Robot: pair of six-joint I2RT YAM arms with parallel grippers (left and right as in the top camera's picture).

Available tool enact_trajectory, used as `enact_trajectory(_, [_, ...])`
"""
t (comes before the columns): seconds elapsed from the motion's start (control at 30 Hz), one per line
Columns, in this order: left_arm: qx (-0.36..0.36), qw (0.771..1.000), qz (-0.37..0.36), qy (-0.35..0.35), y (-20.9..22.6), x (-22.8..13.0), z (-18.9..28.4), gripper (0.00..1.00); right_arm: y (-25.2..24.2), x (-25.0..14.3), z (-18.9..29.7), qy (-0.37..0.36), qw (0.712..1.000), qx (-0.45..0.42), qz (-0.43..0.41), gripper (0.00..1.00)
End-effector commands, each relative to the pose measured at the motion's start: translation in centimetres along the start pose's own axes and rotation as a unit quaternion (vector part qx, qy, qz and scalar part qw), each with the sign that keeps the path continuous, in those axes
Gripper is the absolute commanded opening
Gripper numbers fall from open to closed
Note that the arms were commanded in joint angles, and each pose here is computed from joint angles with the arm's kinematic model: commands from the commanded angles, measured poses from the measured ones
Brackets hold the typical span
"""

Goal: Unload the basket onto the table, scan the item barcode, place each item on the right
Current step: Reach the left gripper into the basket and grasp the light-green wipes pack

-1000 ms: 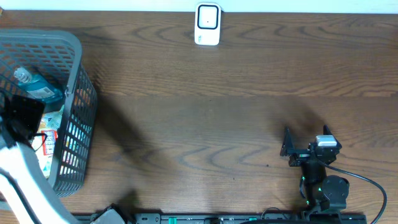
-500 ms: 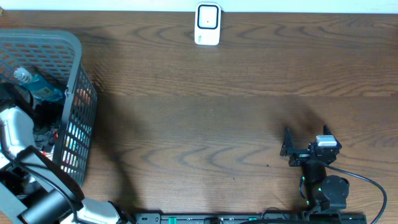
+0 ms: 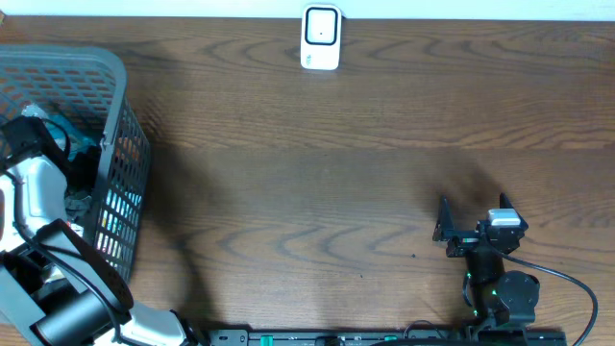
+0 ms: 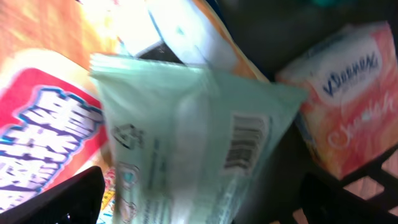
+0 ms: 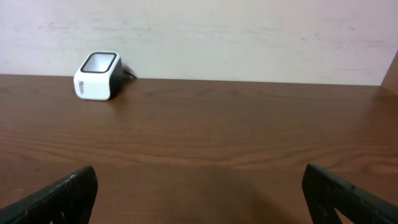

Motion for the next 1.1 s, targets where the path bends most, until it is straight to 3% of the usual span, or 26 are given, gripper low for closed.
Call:
enact_trajectory(0.0, [0.006,1.0,-0.02,0.014,0.0,-0.8,-0.5,0.98,0.3,-0.1,0.0,0.001,1.0,0.009,0.006,0.99])
enact_trajectory(0.2, [0.03,0.999,-0.027,0.031,0.9,-1.2,-1.7,0.93,0.3,-0.1,0.0,0.001,1.0,0.009,0.006,0.99])
enact_trajectory(0.4, [0.044,0.998,-0.027,0.046,1.4,-1.5,-2.8,0.54,0.3,-0.1,0.0,0.001,1.0,0.009,0.006,0.99])
enact_trajectory(0.57, [0.032,0.999,-0.028,0.025,0.7,-0.5,-1.0,0.39,0.3,-0.1,0.0,0.001,1.0,0.009,0.006,0.99])
enact_trajectory(0.87, [-0.038,0.994,-0.035,-0.096,-1.9,2.1,8.5,0.33,0.3,-0.1,0.0,0.001,1.0,0.009,0.006,0.99])
enact_trajectory(1.07, [-0.107,0.973,-0.019,-0.202,-2.8,2.0,16.6,0.33,0.3,-0.1,0.0,0.001,1.0,0.009,0.006,0.99])
Point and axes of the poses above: each gripper's point midway between its finger pads, its own z axis back along the fingers, its own y axis along the line the jaws close on, x = y × z, the point moved 1 cm from there along z, back along the fingers, and after that the axes turned 2 degrees about z, right-handed, at the moved point
